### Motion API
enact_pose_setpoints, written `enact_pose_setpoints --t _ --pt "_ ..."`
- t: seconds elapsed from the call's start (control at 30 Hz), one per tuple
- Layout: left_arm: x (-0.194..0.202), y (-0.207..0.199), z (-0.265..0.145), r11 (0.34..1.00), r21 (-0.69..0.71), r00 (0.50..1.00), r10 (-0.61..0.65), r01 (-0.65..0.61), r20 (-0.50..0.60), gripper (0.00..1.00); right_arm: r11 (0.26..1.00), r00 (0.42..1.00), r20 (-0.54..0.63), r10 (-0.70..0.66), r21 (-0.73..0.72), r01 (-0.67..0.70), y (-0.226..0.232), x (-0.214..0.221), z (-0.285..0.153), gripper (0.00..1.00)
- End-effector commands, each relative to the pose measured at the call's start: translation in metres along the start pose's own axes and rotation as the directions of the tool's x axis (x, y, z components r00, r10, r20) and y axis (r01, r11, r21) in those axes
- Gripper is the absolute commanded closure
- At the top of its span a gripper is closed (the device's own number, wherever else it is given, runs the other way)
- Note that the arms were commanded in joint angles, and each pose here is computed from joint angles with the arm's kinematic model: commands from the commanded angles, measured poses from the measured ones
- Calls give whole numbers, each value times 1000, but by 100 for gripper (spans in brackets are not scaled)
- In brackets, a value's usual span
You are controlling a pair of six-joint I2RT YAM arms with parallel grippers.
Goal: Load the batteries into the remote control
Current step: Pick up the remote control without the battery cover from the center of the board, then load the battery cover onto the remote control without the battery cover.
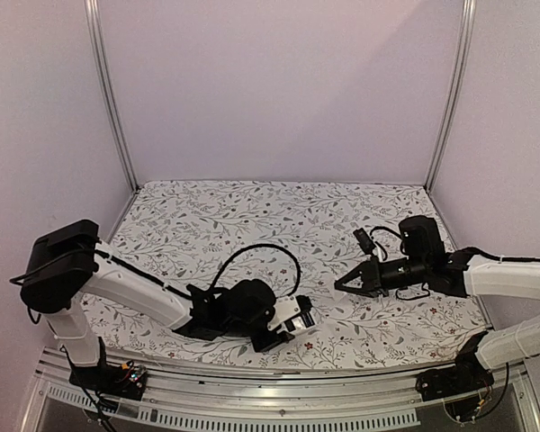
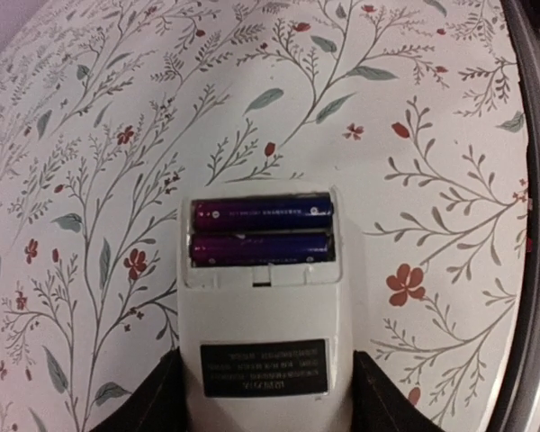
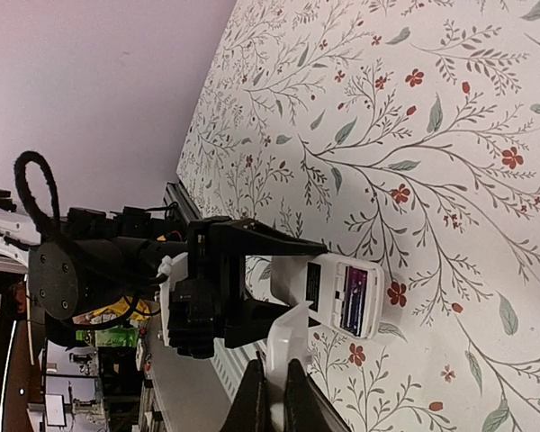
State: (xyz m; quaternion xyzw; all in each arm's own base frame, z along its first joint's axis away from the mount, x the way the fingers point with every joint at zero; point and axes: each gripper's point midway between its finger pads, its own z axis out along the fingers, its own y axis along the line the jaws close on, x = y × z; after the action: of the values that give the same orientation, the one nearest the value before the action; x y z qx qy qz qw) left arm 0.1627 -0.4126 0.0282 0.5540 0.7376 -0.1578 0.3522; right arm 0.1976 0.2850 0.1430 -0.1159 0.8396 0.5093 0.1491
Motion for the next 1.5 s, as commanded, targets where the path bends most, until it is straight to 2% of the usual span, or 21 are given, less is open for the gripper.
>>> enact_pose_setpoints --t 0.0,0.2,0.43,0.73,0.97,1.47 --pt "-77 23 -36 988 -151 950 73 -28 302 100 995 995 83 -61 -70 67 40 -28 -15 100" --pt "-117 36 -65 967 -251 889 144 -34 434 100 983 984 127 -128 -116 143 79 -43 -29 100" --pt "-143 37 -88 953 -302 852 188 -37 489 100 972 978 114 -176 -137 191 94 -44 -23 100" --pt "-151 51 -94 912 -410 863 209 -3 460 100 974 978 80 -195 -104 202 99 -43 -16 100" --pt "-152 52 -94 904 -427 867 213 -1 451 100 979 980 71 -187 -63 191 92 -39 -13 100" --pt "-154 46 -96 903 -429 863 229 -16 451 100 969 968 105 -228 -70 236 97 -49 -8 100"
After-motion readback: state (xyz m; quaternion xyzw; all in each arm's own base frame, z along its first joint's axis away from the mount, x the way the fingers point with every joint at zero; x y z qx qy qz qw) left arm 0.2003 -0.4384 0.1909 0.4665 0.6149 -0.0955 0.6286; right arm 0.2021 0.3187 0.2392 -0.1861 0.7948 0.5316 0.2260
